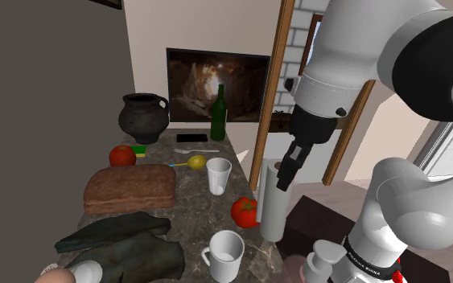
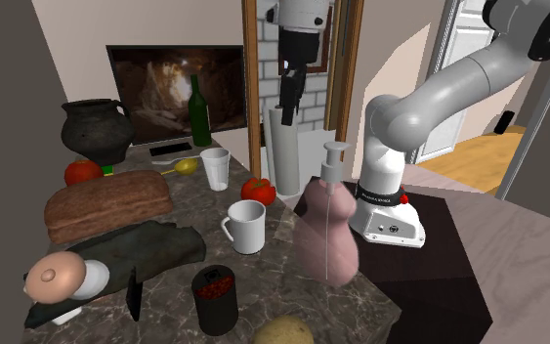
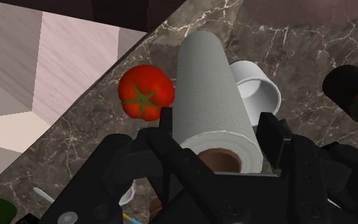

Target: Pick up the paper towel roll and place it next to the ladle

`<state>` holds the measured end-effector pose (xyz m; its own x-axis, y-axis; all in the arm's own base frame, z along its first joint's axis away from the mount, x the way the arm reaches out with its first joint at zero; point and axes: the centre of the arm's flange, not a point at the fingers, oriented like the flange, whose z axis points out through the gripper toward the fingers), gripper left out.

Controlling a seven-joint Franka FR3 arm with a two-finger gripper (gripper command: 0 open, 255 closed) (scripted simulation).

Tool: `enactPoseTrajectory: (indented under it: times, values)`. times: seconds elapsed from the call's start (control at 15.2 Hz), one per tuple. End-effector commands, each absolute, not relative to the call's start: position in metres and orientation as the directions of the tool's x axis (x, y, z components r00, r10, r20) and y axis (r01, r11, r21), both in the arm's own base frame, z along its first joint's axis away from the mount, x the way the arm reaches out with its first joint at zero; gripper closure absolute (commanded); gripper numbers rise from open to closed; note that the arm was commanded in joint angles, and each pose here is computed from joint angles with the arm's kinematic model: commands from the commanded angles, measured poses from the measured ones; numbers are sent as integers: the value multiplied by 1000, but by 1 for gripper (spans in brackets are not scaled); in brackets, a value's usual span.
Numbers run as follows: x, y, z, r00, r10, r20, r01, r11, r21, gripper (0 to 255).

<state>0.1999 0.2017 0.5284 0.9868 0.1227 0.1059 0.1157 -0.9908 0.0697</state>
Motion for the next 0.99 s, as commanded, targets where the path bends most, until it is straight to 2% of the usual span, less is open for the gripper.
enactPoseTrajectory:
  times: [0.0,0.92]
  values:
    - [200,202,539,987,123,106,116,-991,70,255]
    - [200,202,613,987,123,106,116,-991,70,255]
